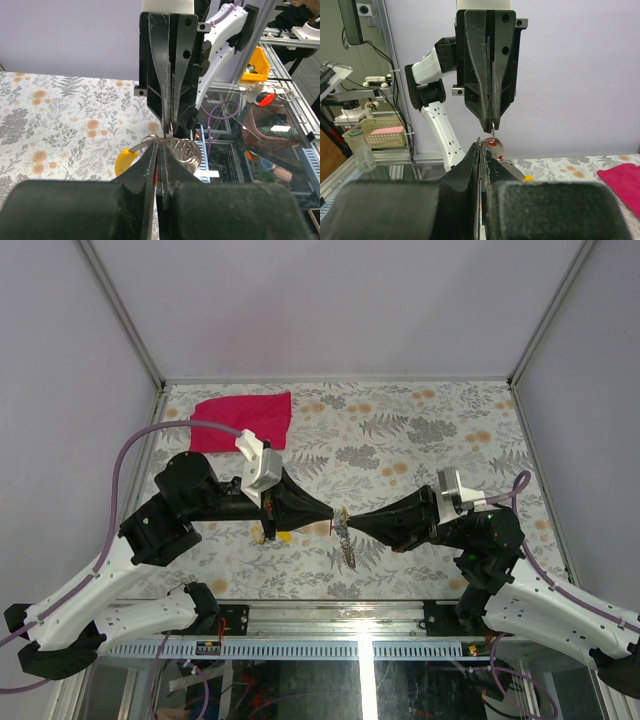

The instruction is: Put the keys on the keyring

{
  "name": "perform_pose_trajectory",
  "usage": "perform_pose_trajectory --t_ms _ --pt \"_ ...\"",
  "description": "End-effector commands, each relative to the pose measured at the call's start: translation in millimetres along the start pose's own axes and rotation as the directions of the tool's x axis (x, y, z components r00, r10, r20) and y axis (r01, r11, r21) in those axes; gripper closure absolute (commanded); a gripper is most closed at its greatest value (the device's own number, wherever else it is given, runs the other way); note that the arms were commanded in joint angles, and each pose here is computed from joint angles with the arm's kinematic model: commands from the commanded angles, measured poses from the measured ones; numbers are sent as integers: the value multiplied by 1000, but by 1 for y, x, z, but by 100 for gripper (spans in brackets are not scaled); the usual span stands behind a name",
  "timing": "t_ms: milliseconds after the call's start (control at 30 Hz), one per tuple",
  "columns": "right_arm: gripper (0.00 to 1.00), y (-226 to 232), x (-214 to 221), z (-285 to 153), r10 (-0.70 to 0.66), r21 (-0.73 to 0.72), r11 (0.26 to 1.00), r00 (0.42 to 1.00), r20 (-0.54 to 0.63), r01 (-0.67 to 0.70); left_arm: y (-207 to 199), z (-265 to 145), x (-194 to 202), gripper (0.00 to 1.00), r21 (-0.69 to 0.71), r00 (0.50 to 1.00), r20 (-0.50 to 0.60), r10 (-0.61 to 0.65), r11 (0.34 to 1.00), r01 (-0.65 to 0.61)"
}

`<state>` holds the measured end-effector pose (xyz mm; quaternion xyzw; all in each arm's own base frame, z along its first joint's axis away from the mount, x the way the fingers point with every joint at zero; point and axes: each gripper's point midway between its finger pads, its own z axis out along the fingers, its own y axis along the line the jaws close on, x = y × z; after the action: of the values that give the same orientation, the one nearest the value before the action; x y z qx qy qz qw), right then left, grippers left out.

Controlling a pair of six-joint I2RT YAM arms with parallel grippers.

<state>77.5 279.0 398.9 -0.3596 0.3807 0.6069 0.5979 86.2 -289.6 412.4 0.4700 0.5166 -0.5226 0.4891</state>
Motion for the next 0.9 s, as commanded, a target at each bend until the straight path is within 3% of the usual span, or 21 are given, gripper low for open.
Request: perform_pose_trajectory --t_ms 0,867 --pt "100 9 -50 14 10 -35 999 989 148 -4 4 -4 -43 100 -56 984 118 132 990 -126" --pt "100 -4 -53 22 65 6 998 980 188 -68 -7 -2 -48 100 13 981 115 154 988 -156"
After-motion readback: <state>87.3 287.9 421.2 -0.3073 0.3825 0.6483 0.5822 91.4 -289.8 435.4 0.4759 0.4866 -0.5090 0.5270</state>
